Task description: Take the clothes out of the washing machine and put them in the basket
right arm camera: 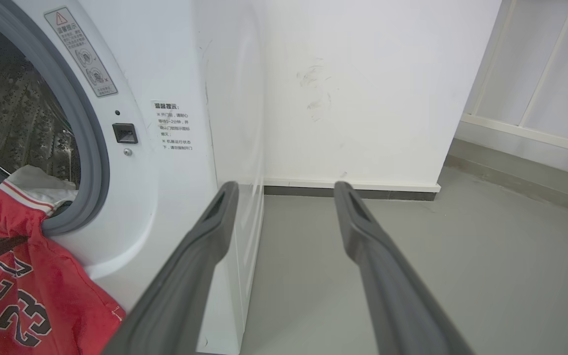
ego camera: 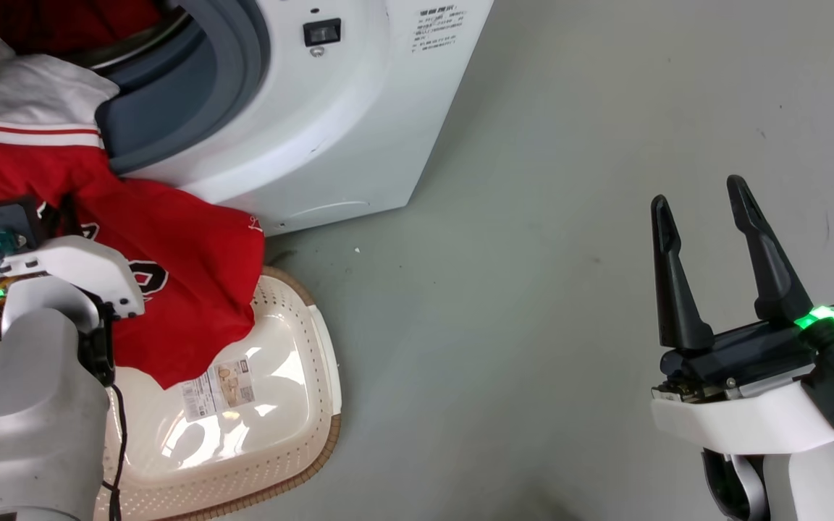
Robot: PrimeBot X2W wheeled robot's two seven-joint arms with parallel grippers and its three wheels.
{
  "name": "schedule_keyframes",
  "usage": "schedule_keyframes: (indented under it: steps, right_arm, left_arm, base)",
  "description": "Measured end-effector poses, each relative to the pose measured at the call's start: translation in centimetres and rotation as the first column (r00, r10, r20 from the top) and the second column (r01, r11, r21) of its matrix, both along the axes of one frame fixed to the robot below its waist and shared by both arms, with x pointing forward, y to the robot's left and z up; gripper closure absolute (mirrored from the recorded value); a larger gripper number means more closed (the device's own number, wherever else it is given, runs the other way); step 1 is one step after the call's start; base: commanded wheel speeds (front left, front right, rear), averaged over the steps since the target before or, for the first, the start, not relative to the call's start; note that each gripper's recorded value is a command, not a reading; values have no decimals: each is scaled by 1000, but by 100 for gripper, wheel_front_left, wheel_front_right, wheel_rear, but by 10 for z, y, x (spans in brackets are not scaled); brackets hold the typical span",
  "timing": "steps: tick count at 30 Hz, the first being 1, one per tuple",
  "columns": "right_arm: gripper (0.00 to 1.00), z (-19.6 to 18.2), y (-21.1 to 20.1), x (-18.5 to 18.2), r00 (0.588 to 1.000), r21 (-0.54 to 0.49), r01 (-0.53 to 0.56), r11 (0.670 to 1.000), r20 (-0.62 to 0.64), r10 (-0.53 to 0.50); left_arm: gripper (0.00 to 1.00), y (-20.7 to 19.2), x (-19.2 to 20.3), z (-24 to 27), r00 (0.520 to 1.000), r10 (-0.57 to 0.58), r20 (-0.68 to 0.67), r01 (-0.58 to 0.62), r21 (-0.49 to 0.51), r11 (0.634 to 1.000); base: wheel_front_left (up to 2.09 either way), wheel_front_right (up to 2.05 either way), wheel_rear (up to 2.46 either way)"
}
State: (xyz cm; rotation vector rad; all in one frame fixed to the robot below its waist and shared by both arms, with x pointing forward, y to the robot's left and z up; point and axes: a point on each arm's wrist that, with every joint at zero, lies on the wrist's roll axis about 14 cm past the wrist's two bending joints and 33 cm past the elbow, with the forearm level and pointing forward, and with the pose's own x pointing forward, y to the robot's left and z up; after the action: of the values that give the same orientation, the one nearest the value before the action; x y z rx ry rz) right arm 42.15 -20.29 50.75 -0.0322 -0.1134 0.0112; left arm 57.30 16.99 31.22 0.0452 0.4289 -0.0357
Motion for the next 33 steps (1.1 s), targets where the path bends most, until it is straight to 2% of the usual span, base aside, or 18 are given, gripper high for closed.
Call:
schedule_keyframes:
  steps: [6,13,33]
  right_arm:
    - [0,12,2,-6,1000,0,-4,1000,29,4]
    - [0,25,6,-22,998,4,-10,1000,56,10]
    - [0,56,26,-76,989,6,-57,998,140,56]
  left_arm:
    - [100,0,-10,14,1000,3,17,-3,-12,1000]
    - [100,-6,-39,34,998,-16,53,17,-27,999]
    - [100,-13,-148,94,979,-81,187,85,-15,996]
  base:
    - [0,0,0]
    - [0,0,0]
    - [0,0,0]
